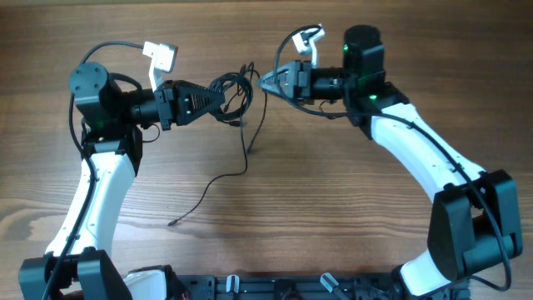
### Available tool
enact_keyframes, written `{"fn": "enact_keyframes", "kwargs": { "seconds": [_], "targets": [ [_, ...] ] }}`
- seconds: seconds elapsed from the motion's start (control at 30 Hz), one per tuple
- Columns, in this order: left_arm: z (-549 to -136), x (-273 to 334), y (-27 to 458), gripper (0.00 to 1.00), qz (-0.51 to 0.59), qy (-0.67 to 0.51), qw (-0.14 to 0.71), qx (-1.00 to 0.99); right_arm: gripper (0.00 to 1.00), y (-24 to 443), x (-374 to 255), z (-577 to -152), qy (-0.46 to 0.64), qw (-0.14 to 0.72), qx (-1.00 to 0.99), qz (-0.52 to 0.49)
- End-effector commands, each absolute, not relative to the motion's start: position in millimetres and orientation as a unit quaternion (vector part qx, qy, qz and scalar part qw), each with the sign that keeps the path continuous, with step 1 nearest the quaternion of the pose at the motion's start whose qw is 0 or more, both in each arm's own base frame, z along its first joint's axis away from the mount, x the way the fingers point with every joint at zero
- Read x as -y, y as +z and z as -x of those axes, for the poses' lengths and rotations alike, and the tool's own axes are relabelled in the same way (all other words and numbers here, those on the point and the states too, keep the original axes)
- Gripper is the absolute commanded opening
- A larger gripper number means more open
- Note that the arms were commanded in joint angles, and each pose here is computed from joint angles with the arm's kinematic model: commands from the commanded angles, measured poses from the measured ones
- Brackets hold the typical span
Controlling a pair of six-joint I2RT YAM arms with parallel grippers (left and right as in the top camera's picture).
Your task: Untangle cables
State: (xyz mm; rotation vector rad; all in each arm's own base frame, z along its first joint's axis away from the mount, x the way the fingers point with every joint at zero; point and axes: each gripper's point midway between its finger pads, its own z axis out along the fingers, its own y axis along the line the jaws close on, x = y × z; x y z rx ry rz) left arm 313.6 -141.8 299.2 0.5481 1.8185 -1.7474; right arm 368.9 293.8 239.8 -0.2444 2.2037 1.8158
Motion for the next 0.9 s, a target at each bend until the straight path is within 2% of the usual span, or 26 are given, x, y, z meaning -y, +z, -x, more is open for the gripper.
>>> {"fn": "enact_keyframes", "kwargs": {
  "seconds": [0.0,0.2,0.33,0.4,0.47,0.5,0.67,0.73,0.87],
  "targets": [
    [-308.1,141.2,310.2,0.04,-0.228,-0.645,0.291,-0.669,0.47,234.9,-303.9,-368.5,0.629,0.102,-0.77,0.03],
    [-308.1,141.2,308.2,0.04,-0.218,-0.648,0.282,-0.672,0.47,233.2,-313.6,-373.8,0.62,0.113,-0.777,0.0],
    [-308.0,141.2,305.7,0.04,-0.207,-0.653,0.271,-0.676,0.41,245.6,-317.5,-378.4,0.634,0.125,-0.763,-0.006],
    [-308.1,141.2,305.6,0.04,-0.206,-0.653,0.27,-0.676,0.31,252.7,-320.5,-378.3,0.64,0.137,-0.756,0.007],
    [-308.1,141.2,305.6,0.04,-0.206,-0.653,0.27,-0.676,0.09,253.3,-322.5,-378.1,0.64,0.142,-0.755,0.01],
    [-308.1,141.2,305.6,0.04,-0.206,-0.654,0.27,-0.676,0.04,249.9,-322.8,-378.7,0.634,0.147,-0.759,0.01],
    [-307.7,141.9,305.6,0.04,-0.204,-0.655,0.267,-0.677,0.04,206.3,-303.4,-406.7,0.528,0.235,-0.816,-0.017],
    [-305.0,147.7,305.6,0.04,-0.21,-0.657,0.261,-0.675,0.04,181.7,-268.5,-438.3,0.422,0.313,-0.848,-0.072],
    [-299.8,157.8,305.6,0.04,-0.222,-0.662,0.25,-0.671,0.04,174.1,-214.7,-471.7,0.332,0.382,-0.849,-0.153]
  ]
}}
